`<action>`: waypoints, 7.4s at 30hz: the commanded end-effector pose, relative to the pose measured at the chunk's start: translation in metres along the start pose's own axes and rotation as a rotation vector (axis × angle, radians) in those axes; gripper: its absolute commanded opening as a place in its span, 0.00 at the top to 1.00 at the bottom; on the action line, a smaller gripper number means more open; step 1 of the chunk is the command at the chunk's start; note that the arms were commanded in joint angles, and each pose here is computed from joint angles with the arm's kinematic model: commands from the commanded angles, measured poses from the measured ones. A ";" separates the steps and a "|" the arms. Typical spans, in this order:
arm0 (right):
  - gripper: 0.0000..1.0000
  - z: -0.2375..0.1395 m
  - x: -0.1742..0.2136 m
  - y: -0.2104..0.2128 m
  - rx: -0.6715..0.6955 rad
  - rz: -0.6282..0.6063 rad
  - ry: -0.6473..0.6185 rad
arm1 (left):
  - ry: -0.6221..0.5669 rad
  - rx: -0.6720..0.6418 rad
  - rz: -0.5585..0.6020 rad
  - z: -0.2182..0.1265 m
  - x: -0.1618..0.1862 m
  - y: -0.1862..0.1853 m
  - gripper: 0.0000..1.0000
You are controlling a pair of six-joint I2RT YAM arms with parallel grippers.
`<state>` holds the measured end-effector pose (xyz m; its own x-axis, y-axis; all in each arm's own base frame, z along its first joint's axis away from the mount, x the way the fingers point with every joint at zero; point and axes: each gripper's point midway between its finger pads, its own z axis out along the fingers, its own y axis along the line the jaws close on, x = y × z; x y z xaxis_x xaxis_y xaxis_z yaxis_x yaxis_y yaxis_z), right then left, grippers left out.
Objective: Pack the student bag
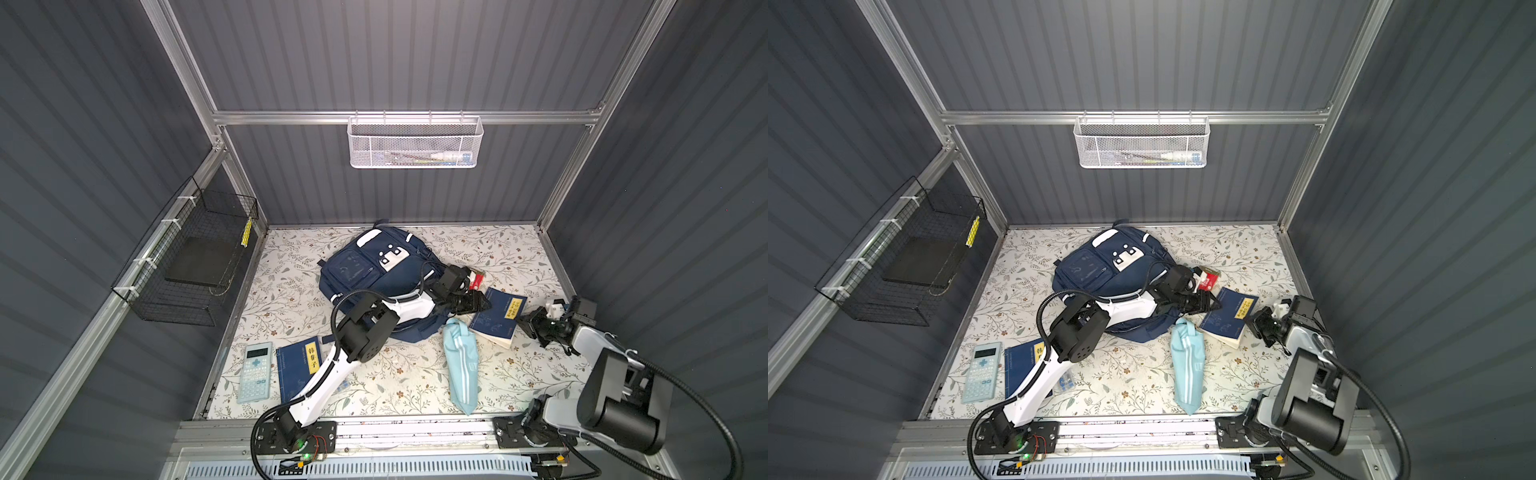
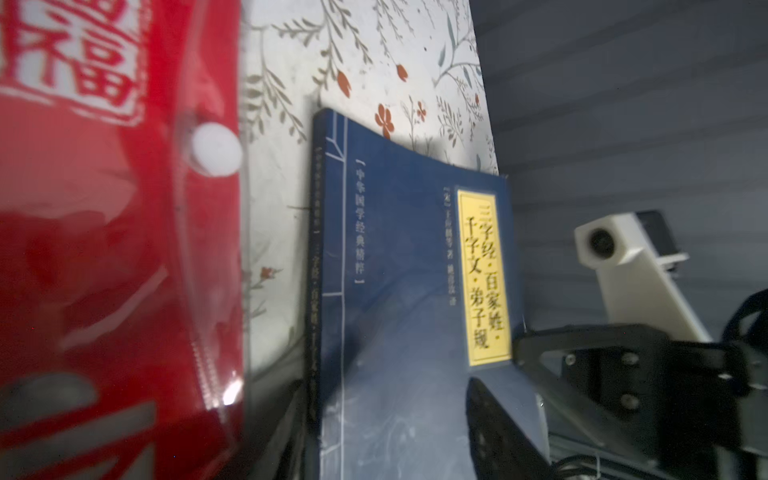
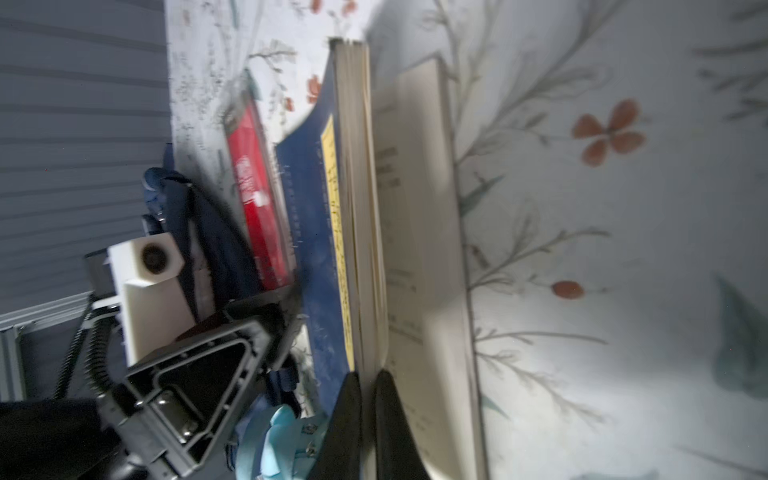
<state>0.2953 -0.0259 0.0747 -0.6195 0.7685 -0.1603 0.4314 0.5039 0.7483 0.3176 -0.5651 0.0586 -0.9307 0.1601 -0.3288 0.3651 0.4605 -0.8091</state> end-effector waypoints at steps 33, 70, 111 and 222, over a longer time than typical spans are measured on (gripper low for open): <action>0.08 -0.021 -0.010 0.067 -0.368 -0.074 -0.051 | -0.119 0.448 0.004 -0.109 -0.034 -0.139 1.00; 1.00 -0.061 0.000 0.140 -0.515 -0.228 -0.093 | 0.047 -0.732 0.407 -0.218 -0.019 0.068 0.22; 1.00 0.200 0.105 0.259 -0.370 -0.238 0.120 | -0.253 -0.554 0.449 -0.311 -0.120 -0.046 1.00; 0.53 0.141 0.545 0.236 -0.293 -1.088 1.051 | -0.417 -1.130 -0.803 -0.510 0.187 0.250 0.12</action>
<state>0.1528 0.5617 0.0675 -0.7397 -0.5944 -0.3155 -0.6177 0.4137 0.6688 0.2220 0.0205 0.0319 -0.7055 -0.6640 -0.2477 -0.6615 0.7424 -0.1058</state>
